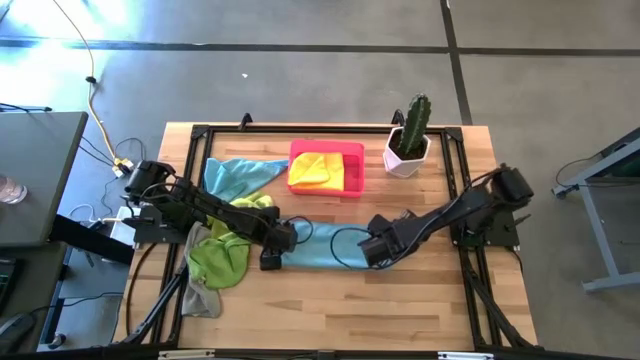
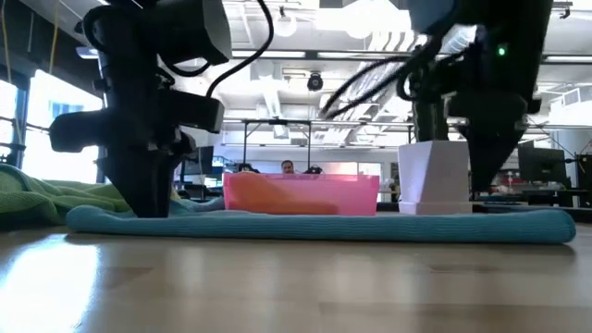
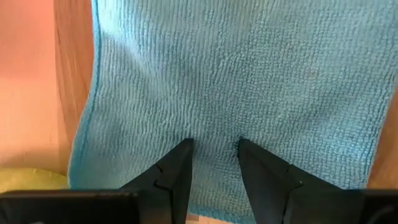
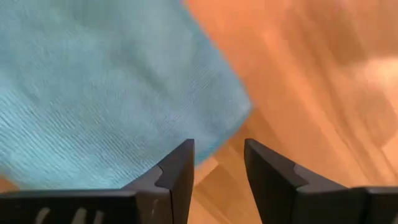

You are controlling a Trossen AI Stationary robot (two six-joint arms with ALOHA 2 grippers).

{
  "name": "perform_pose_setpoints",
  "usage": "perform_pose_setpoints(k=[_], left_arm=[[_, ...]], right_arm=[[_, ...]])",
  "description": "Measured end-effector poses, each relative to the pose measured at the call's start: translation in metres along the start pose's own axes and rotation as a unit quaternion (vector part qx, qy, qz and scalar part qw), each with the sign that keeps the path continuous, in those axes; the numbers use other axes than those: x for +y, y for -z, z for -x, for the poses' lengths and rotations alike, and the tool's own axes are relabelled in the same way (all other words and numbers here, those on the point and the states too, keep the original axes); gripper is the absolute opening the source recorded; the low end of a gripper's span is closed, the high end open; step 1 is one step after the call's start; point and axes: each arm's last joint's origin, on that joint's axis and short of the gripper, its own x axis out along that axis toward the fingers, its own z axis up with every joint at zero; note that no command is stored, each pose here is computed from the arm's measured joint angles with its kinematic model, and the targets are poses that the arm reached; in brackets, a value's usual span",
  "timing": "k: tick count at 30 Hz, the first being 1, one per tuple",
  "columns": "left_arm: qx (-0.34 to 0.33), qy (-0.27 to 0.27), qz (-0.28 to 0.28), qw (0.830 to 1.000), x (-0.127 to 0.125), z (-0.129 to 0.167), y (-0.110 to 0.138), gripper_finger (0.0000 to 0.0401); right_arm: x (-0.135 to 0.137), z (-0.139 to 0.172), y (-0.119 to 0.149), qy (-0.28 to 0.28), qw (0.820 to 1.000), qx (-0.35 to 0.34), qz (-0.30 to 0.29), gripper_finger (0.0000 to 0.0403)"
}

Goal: Fold microfiber towels
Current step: Fold the bottom light blue microfiber cloth on the table

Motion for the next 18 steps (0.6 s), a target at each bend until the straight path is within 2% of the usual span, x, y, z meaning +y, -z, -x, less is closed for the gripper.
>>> perform_pose_setpoints(k=[6,9,14,18], left_arm=[[-0.016,-0.009,-0.031,0.999,0.0,0.008,-0.006,0.0122],[-0.01,-0.011,-0.05,0.999,0.0,0.007,-0.005,0.0122],[-0.009,-0.012,-0.063,0.998,0.0,0.006,-0.005,0.0122],[-0.009,-0.013,-0.075,0.997,0.0,0.006,-0.005,0.0122]], right_arm=[[-0.005,0.013,0.013,-0.03,0.995,-0.017,-0.093,0.0134],[-0.002,0.007,0.03,-0.05,0.989,-0.012,-0.142,0.0134],[0.008,-0.009,0.052,-0.121,0.97,-0.016,-0.209,0.0134],[0.011,-0.021,0.058,-0.157,0.961,-0.022,-0.226,0.0134]])
